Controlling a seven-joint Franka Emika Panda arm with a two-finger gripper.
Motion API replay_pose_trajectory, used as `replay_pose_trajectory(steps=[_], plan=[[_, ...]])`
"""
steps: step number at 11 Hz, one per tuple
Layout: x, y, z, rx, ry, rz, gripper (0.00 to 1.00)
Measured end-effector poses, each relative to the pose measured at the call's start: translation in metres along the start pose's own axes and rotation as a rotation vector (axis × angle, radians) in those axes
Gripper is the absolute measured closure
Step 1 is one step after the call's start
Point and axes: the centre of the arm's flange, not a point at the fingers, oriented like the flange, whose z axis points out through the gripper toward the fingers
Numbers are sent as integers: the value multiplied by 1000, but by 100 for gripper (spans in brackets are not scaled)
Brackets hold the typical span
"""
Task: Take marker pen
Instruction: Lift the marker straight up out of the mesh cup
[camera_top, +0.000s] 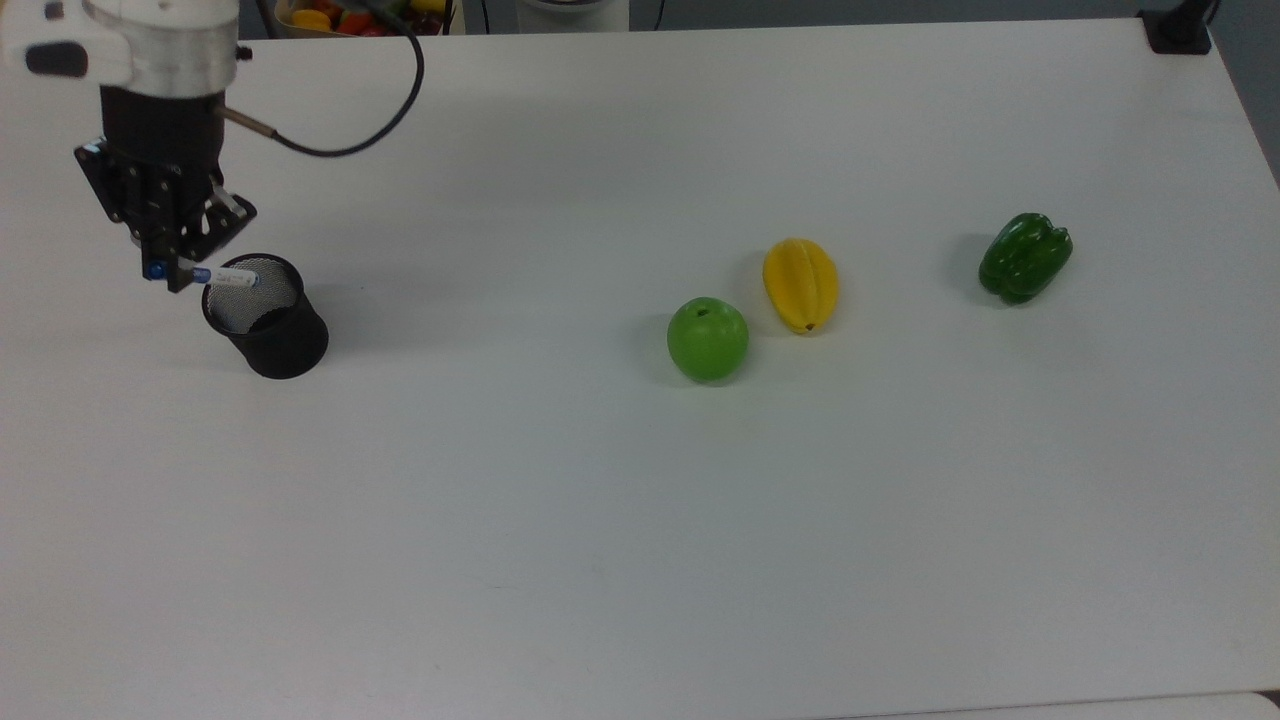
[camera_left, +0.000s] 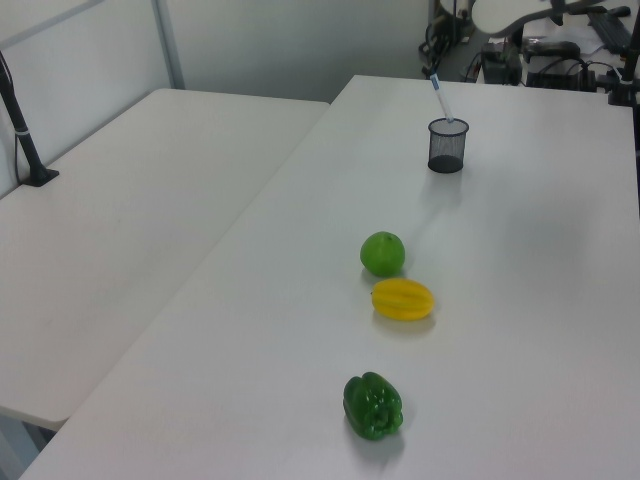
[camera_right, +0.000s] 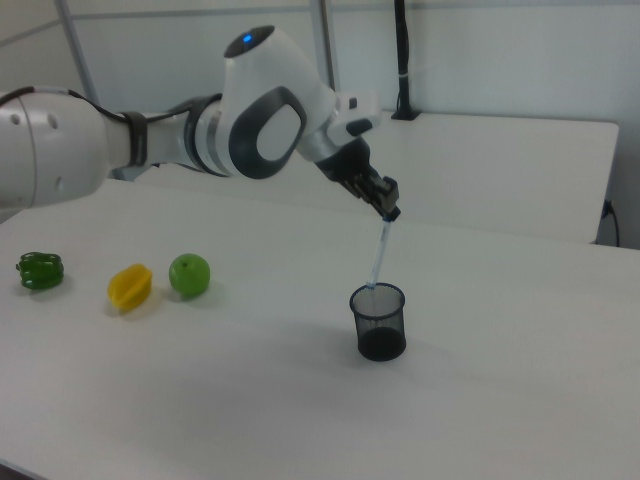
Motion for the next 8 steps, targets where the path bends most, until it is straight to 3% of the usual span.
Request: replay_pose_trajectory(steps=[4,8], plan=[[9,-8,-57,39,46,5,81],[1,-39,-130,131,5,-1,81]])
